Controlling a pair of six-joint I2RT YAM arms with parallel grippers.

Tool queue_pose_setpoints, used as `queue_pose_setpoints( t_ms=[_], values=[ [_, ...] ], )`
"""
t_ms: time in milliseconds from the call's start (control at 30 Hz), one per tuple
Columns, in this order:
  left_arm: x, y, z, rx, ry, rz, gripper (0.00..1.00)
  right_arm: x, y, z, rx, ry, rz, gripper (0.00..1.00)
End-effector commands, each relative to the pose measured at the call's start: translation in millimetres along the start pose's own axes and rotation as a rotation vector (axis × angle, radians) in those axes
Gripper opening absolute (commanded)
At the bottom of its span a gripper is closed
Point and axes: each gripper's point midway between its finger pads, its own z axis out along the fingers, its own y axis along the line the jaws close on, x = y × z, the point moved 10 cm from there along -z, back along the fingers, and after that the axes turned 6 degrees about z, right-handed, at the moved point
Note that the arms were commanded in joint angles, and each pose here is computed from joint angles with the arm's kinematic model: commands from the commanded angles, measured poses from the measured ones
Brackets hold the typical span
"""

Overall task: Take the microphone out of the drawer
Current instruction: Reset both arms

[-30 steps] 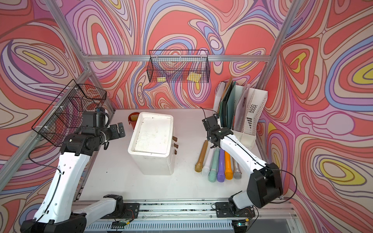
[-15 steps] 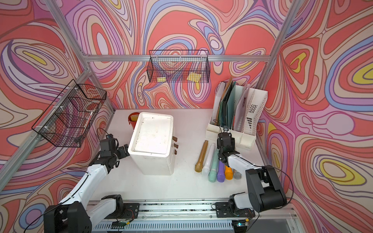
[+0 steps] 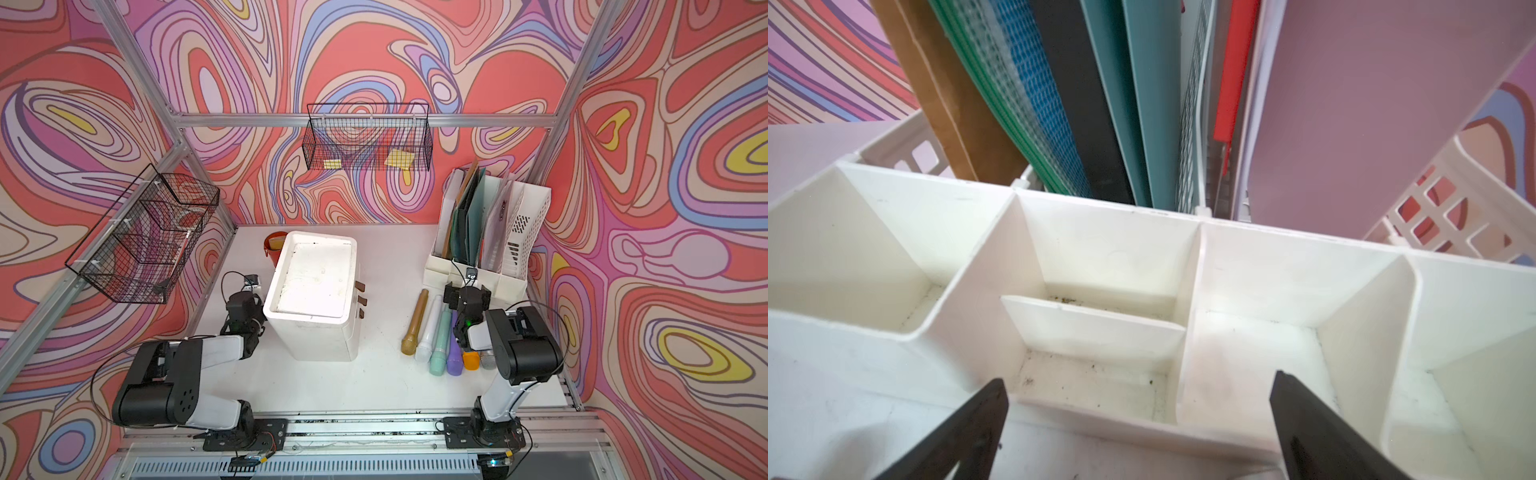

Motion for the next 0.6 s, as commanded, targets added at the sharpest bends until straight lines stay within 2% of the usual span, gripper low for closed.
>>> queue_pose_setpoints(
  t_ms=[0,67,133,200,267,567],
  values=[
    [-10.4,-6.6,0.1,-0.044,-0.097,0.076,1.00,-17.4,1.8,1.0,-0.019,-0.101,0.036,0.98],
    [-9.7,-5.0,2.0,-0.070,-0.119,0.073,1.00,-17.6,1.9,0.7,-0.018,-0.098,0.035,0.98],
    [-11.1,-4.9,1.5,-0.062,-0.081,0.067,0.99,-17.5,1.4,0.6,-0.016,-0.096,0.036,0.98],
    [-9.9,-4.6,2.1,-0.070,-0.116,0.073,1.00,-17.5,1.5,0.7,-0.016,-0.099,0.036,0.98],
    [-11.0,-4.9,2.0,-0.060,-0.084,0.067,0.99,-17.5,1.6,0.7,-0.016,-0.101,0.037,0.98],
    [-10.4,-4.6,2.9,-0.060,-0.097,0.066,1.00,-18.0,-2.5,4.0,-0.047,-0.075,0.049,0.98]
  ],
)
